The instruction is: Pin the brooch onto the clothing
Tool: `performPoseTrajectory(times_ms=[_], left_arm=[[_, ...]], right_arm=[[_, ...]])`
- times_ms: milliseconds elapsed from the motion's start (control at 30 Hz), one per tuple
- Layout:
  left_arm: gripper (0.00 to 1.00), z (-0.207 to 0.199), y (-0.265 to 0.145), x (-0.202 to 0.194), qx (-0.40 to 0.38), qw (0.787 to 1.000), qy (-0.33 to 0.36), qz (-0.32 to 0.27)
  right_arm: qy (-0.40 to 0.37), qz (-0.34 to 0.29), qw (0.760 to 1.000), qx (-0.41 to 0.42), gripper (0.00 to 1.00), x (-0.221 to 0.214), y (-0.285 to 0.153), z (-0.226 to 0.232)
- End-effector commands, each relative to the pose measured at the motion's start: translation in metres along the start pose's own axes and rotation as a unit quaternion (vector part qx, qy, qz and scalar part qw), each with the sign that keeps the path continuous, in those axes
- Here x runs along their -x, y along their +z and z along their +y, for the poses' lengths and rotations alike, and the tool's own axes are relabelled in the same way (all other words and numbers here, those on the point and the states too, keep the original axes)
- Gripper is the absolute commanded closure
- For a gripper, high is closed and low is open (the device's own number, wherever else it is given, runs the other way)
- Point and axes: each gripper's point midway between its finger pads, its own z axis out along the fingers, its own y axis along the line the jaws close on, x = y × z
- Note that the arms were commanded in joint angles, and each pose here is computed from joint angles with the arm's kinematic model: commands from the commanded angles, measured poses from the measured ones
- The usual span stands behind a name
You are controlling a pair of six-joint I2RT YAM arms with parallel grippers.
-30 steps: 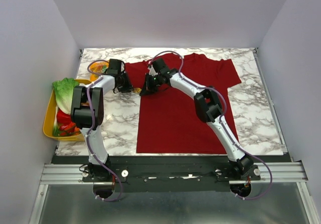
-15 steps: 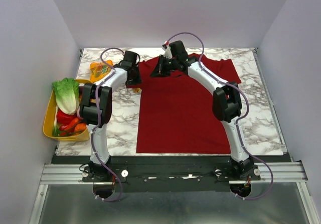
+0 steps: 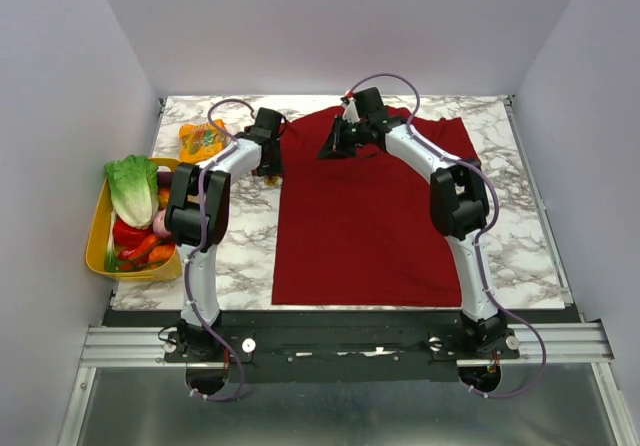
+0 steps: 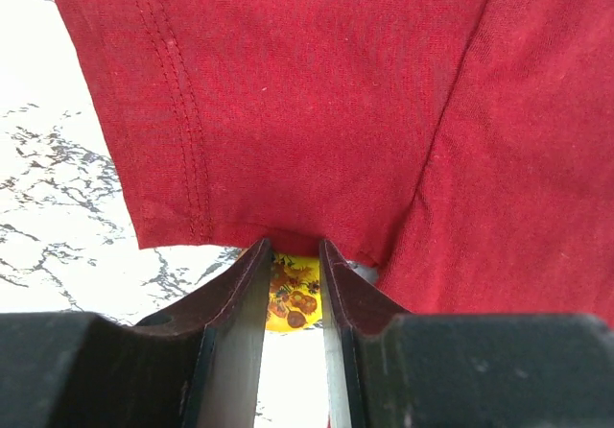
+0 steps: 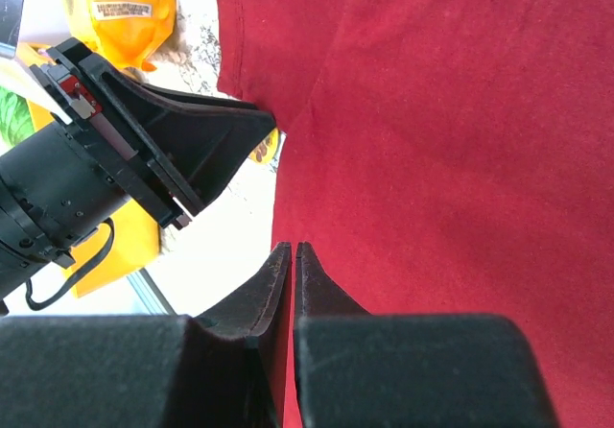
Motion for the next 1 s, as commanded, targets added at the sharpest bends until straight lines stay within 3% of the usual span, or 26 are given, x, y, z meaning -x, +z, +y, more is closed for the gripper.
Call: performPoseTrajectory(times_ms=[0, 467, 667, 800, 967], left_arm=[[0.64, 0.019, 0.001, -0.038, 0.041, 0.998, 0.01, 0.045], [0.66, 0.035, -0.018, -0.096, 0.058, 0.995, 0.016, 0.083], [0.67, 0.028, -0.03, -0.116, 0.014, 0.996, 0.002, 0.089], [0.67, 0.01, -0.046, -0.107, -0.043, 0.998, -0.018, 0.05], [0.61, 0.014, -0.068, -0.079, -0.037, 0.999, -0.038, -0.003]], right_arm=[[-0.015, 0.005, 1.0, 0.012, 0.87, -0.004, -0.006, 0.01], [-0.039, 0.03, 0.998, -0.024, 0.86, -0.025, -0.019, 0.0], [-0.049, 0.057, 0.996, -0.046, 0.86, -0.048, -0.02, -0.008], [-0.069, 0.066, 0.994, -0.051, 0.85, -0.061, -0.021, -0.002], [-0.096, 0.084, 0.991, -0.039, 0.83, -0.08, -0.017, 0.015]])
